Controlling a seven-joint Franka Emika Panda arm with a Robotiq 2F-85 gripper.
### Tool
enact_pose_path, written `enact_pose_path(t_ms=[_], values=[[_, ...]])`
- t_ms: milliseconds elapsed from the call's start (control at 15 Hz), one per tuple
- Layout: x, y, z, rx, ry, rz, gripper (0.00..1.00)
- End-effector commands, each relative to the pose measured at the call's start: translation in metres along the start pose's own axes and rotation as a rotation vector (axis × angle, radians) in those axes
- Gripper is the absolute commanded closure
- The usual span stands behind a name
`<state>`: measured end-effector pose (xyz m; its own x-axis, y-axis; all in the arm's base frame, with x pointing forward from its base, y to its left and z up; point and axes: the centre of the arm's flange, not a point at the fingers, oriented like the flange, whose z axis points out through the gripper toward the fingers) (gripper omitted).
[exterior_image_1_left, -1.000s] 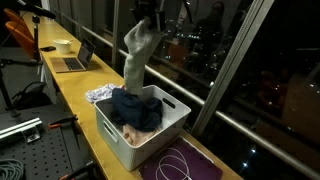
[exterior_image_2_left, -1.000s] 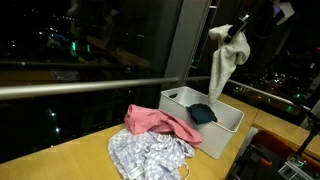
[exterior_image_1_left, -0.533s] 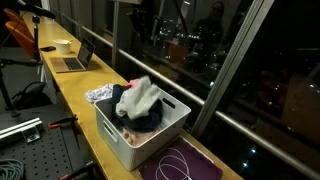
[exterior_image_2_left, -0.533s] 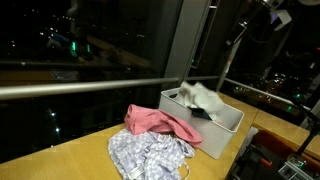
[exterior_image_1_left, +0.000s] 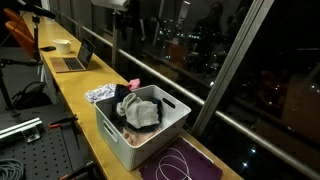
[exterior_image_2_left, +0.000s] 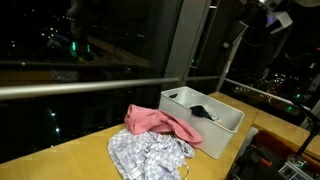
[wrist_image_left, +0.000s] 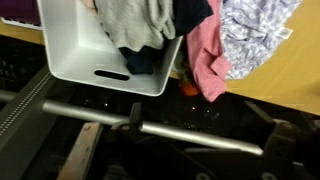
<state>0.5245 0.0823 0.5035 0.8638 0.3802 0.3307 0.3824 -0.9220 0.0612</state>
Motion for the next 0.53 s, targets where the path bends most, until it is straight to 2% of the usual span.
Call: enact_pose_path(t_ms=[0, 200, 467], values=[[0.01, -0.082, 0.04, 0.038, -0.02, -0.073, 0.0], [0.02, -0.143, 0.081, 0.06, -0.06, -0.15, 0.0], [0.035, -0.187, 0.136, 0.064, -0.112, -0.231, 0.0]])
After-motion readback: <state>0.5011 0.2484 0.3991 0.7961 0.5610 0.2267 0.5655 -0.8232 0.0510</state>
